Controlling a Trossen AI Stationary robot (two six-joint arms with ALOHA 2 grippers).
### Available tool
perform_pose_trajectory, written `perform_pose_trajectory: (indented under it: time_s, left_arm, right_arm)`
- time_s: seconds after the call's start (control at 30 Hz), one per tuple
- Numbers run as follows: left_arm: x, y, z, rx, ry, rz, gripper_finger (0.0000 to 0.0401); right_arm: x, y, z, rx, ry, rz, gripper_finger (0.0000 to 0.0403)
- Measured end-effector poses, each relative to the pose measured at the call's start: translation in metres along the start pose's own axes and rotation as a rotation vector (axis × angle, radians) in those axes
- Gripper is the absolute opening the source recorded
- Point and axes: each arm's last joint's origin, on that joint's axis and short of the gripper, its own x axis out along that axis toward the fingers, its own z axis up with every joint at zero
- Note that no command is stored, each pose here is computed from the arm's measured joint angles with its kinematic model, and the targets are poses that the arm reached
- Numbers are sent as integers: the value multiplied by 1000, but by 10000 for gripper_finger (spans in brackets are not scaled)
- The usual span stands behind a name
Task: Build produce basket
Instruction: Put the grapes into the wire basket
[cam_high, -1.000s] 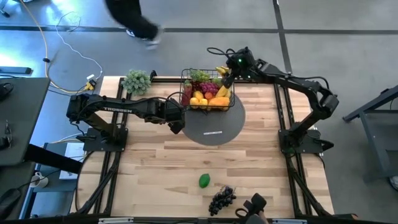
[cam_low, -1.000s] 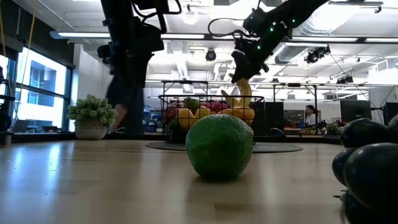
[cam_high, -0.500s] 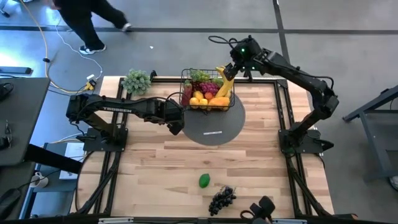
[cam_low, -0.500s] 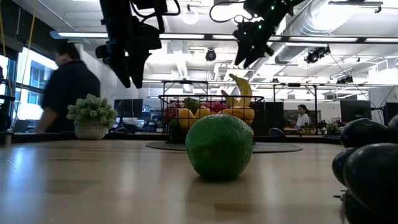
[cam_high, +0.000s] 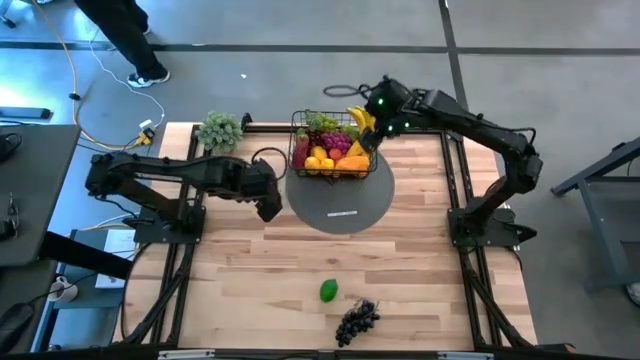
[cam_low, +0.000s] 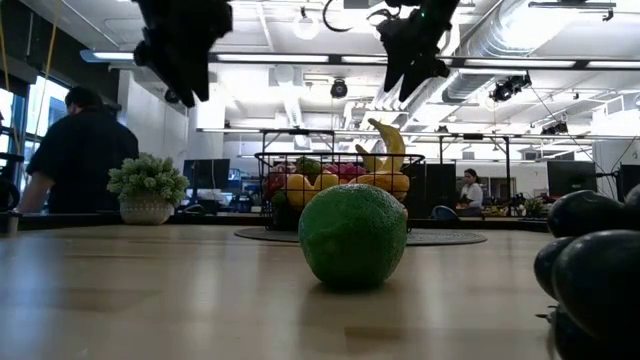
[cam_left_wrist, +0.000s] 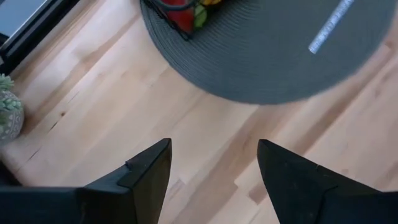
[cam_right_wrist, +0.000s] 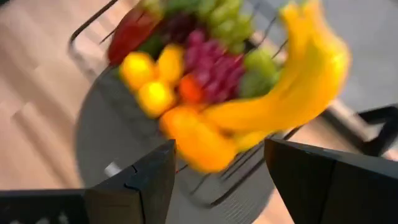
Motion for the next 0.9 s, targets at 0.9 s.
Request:
perform_pose_trajectory:
  time_s: [0.9]
  left_arm:
    - [-29,-40,-103,379,172,-175,227]
  right_arm:
    - [-56,176,-127,-32,298,232,225]
